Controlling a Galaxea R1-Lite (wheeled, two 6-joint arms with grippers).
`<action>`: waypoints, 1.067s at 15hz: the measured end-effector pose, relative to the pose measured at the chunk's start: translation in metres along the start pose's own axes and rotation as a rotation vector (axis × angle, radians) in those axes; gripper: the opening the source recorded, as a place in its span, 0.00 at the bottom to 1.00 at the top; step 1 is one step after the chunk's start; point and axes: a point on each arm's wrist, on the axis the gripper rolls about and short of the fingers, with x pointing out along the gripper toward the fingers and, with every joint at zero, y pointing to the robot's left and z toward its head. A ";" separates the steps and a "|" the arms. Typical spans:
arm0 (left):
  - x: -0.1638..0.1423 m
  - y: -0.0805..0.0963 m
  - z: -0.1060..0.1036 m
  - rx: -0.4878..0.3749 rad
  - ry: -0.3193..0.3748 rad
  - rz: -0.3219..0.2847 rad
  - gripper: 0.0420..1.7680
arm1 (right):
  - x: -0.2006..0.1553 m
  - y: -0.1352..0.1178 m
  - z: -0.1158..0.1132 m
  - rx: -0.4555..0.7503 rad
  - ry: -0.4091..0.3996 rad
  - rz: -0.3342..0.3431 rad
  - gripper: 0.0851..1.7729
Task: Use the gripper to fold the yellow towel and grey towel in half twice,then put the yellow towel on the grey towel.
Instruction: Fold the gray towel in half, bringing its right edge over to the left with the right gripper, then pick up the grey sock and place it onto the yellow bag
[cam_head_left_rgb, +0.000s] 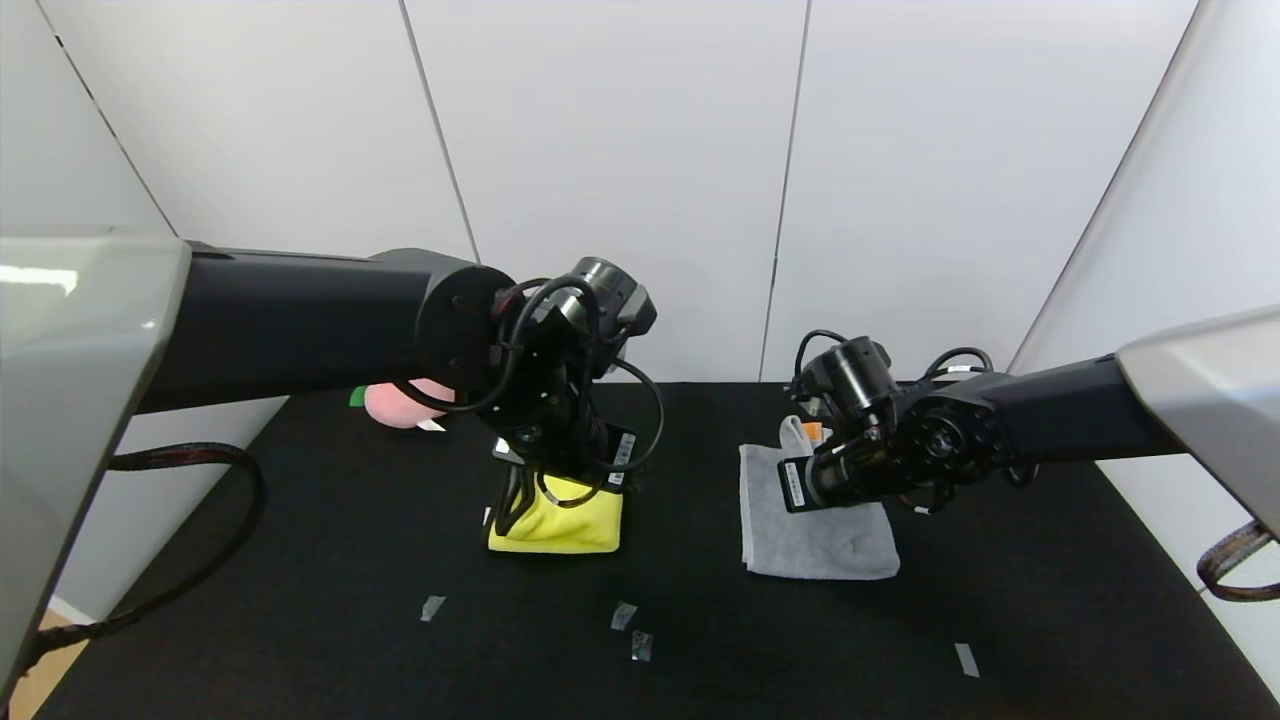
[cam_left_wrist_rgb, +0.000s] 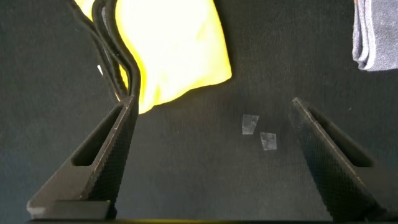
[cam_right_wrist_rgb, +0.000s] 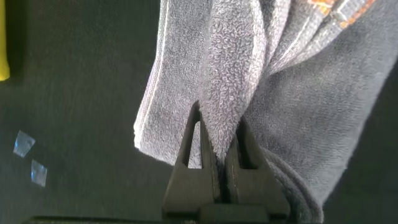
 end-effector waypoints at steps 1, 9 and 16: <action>0.000 0.000 0.000 0.000 0.002 0.000 0.97 | 0.002 0.000 -0.001 0.007 0.004 -0.001 0.05; 0.001 0.000 -0.003 0.003 0.011 0.002 0.97 | -0.005 0.008 0.002 0.071 -0.004 0.080 0.56; 0.001 -0.001 -0.003 0.004 0.008 0.000 0.97 | -0.050 0.007 0.015 0.131 -0.054 0.200 0.80</action>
